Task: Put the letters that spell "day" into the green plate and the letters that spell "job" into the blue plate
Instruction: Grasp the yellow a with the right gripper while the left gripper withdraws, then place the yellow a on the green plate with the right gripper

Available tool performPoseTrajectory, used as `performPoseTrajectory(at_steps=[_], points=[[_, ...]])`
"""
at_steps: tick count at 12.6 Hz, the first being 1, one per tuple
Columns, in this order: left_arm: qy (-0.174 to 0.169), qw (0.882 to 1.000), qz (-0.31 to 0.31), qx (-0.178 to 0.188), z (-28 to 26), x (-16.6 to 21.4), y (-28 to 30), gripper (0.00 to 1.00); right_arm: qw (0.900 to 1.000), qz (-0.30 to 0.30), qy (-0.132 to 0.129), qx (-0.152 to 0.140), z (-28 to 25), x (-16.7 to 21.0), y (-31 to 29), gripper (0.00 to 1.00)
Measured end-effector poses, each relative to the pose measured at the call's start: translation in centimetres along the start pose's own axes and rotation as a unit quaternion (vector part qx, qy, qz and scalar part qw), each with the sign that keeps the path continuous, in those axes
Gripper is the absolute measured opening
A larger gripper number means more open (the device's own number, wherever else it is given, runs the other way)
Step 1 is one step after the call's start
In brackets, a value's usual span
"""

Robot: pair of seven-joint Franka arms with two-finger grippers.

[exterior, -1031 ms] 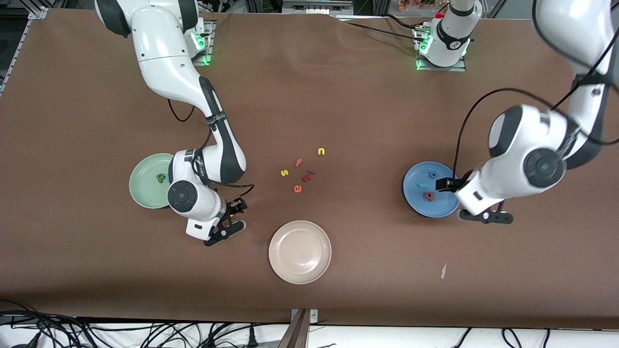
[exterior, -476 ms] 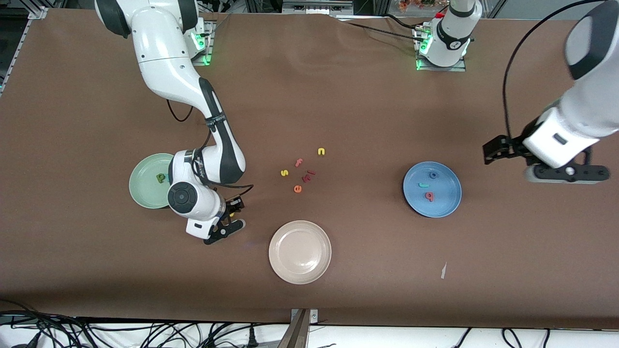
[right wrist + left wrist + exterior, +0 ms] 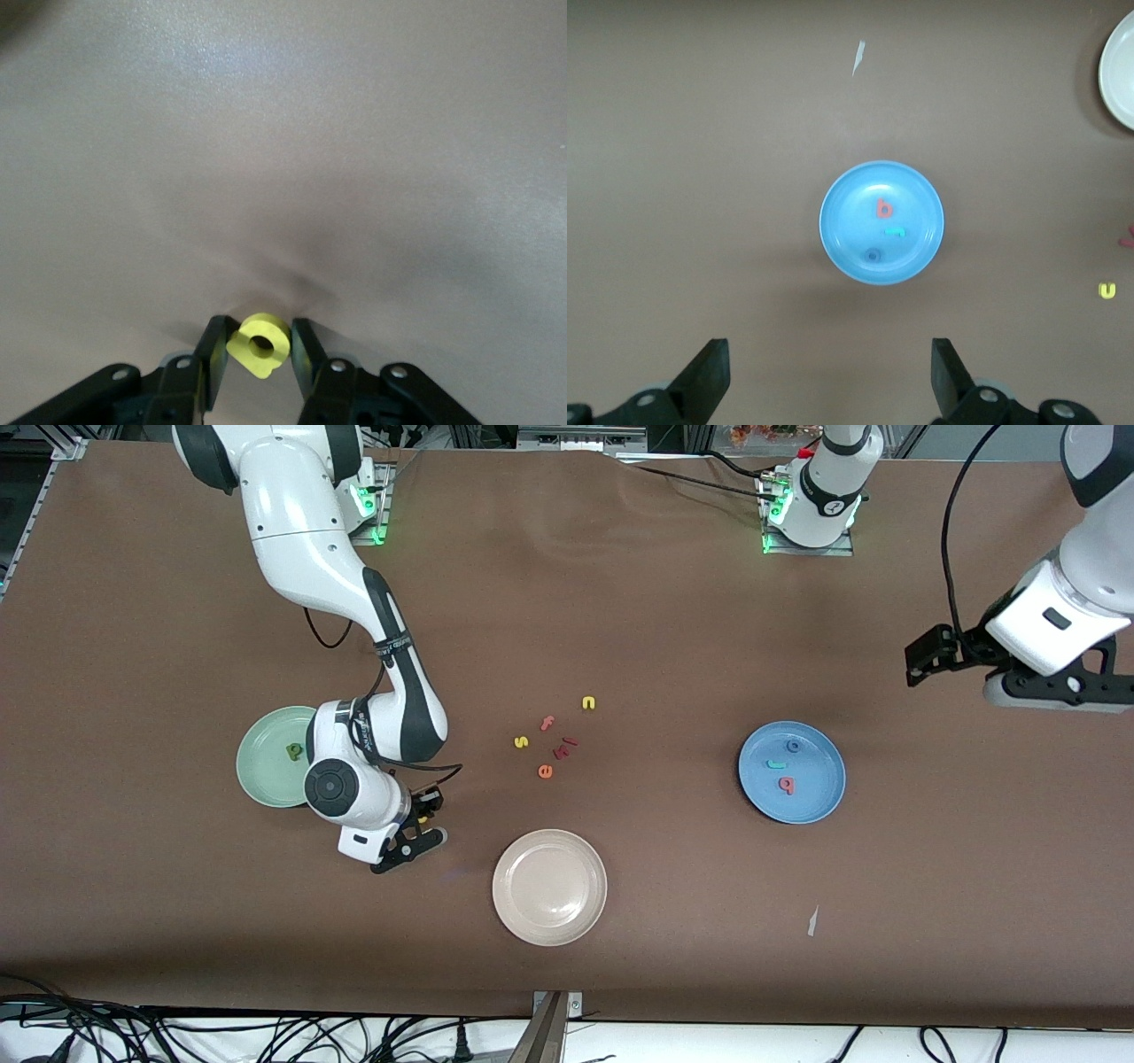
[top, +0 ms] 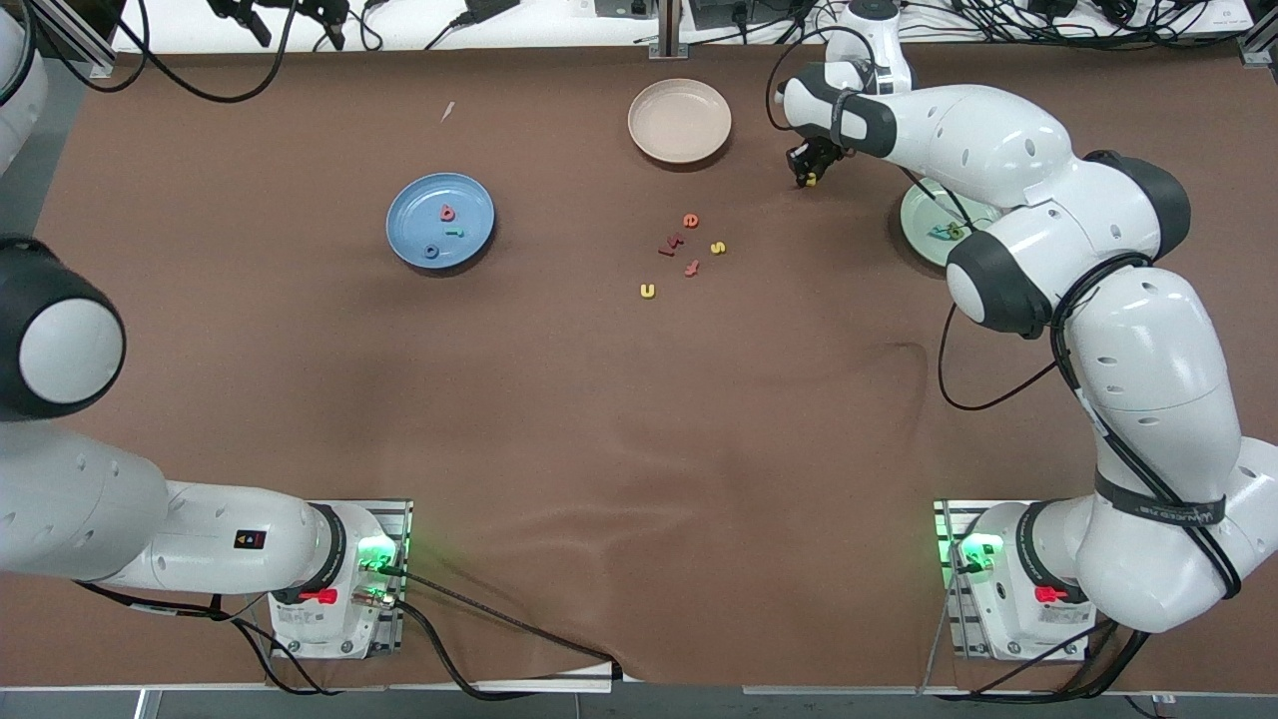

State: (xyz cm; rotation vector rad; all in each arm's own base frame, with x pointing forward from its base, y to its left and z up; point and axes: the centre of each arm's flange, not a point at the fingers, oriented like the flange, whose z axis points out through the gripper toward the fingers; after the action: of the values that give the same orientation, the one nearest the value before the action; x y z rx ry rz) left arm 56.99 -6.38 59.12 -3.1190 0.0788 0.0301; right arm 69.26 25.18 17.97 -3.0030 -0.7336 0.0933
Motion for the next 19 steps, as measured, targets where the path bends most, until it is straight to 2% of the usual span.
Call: performPoseTrajectory(at_steps=[2, 6, 8, 10, 13, 18, 19], points=[[0.003, 1.0, -0.001, 0.001, -0.2, -1.3, -0.1, 1.0, 1.0, -0.001, -0.001, 0.002, -0.2, 0.0, -0.2, 0.32], [0.003, 1.0, 0.0, 0.002, -0.3, -1.8, -0.1, 1.0, 1.0, -0.001, -0.004, 0.003, -0.3, -0.1, -0.2, 0.32], [0.003, 1.0, -0.002, 0.002, -0.3, -1.7, -0.2, 1.0, 0.999, 0.009, -0.039, 0.009, -1.7, -1.1, 1.0, 0.32], [0.003, 1.0, -0.002, 0.002, -0.3, -1.7, -0.2, 1.0, 0.996, 0.032, -0.079, 0.013, -5.4, -2.9, 4.2, 0.32], [0.003, 1.0, -0.001, 0.008, -0.3, -1.7, -0.3, 1.0, 0.993, 0.064, -0.094, 0.021, -8.4, -6.2, 8.4, 0.32], [0.004, 1.0, -0.001, 0.01, -0.3, -1.7, -0.4, 1.0, 0.986, 0.086, -0.142, 0.032, -5.8, -14.5, 16.5, 0.32], [0.004, 1.0, -0.001, 0.01, -0.3, -1.7, -0.4, 1.0, 0.985, 0.089, -0.146, 0.034, -5.4, -15.2, 16.9, 0.39]])
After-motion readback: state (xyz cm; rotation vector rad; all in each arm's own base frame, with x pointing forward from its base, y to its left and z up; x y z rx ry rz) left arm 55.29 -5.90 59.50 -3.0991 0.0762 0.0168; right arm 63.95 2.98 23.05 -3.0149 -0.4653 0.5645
